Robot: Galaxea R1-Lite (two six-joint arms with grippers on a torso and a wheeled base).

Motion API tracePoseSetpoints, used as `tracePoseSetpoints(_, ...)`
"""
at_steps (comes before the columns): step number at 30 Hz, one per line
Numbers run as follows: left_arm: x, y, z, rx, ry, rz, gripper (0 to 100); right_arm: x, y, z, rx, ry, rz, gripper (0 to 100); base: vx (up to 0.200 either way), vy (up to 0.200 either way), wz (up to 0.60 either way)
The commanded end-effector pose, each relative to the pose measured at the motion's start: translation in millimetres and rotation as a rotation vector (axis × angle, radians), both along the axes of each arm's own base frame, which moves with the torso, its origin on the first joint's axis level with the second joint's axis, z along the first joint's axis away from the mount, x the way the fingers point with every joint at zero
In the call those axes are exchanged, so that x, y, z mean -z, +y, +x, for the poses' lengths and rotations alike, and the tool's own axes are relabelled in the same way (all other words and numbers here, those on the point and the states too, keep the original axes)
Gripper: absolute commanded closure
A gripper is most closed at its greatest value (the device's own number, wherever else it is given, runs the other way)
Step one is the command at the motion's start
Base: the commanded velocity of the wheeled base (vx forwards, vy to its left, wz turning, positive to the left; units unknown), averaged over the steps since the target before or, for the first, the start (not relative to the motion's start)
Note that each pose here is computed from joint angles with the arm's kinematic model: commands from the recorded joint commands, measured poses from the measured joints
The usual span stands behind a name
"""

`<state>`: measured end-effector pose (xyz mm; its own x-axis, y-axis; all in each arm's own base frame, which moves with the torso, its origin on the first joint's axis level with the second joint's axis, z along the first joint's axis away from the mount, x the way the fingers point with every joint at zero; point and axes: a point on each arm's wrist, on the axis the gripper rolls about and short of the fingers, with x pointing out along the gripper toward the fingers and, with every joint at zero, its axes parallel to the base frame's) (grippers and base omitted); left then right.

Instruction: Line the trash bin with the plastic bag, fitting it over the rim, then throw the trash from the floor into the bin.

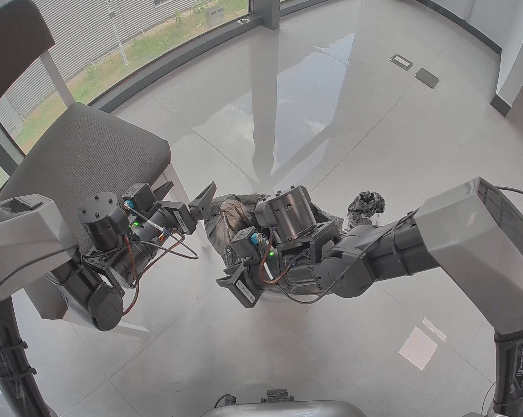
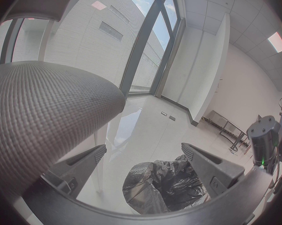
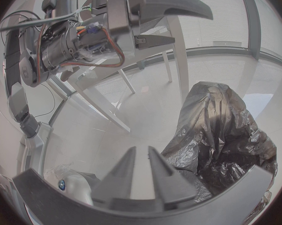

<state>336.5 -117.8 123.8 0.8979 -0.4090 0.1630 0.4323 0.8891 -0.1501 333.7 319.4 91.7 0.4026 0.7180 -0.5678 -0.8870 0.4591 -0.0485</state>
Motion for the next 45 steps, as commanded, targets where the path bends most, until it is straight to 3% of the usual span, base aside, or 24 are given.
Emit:
tracePoseSetpoints(1,-0.9,-2.0,-1.4,0.006,-0.002,-0.001,0,-2.9,-6.7,3.0,0.013,-0.007,-0.004,0,0.000,0.000,0.00)
tracePoseSetpoints(13,-1.9,-0.7,-2.0,0.003,-0.004,-0.002,0,32.2,-20.8,24.8,0.002,-0.025,-0.096,0,0.000,0.000,0.00)
tracePoseSetpoints(21,-1.3,-1.6,-1.0,0.005,-0.004,-0.002,0,36.0,-20.9,28.0,-0.006,-0.037,-0.107,0,0.000,0.000,0.00)
tracePoseSetpoints(22,-0.9,-1.5,-1.2,0.005,-0.002,-0.001,0,36.0,-21.5,28.5,-0.007,-0.040,-0.108,100,0.000,0.000,0.00)
tracePoseSetpoints(38,-1.8,-0.6,-2.2,0.003,-0.004,-0.002,0,35.4,-21.8,29.2,-0.001,-0.036,-0.105,100,0.000,0.000,0.00)
tracePoseSetpoints(45,-2.0,0.1,-2.4,0.003,-0.002,-0.006,0,29.4,-10.7,20.2,0.040,0.067,-0.017,100,0.000,0.000,0.00)
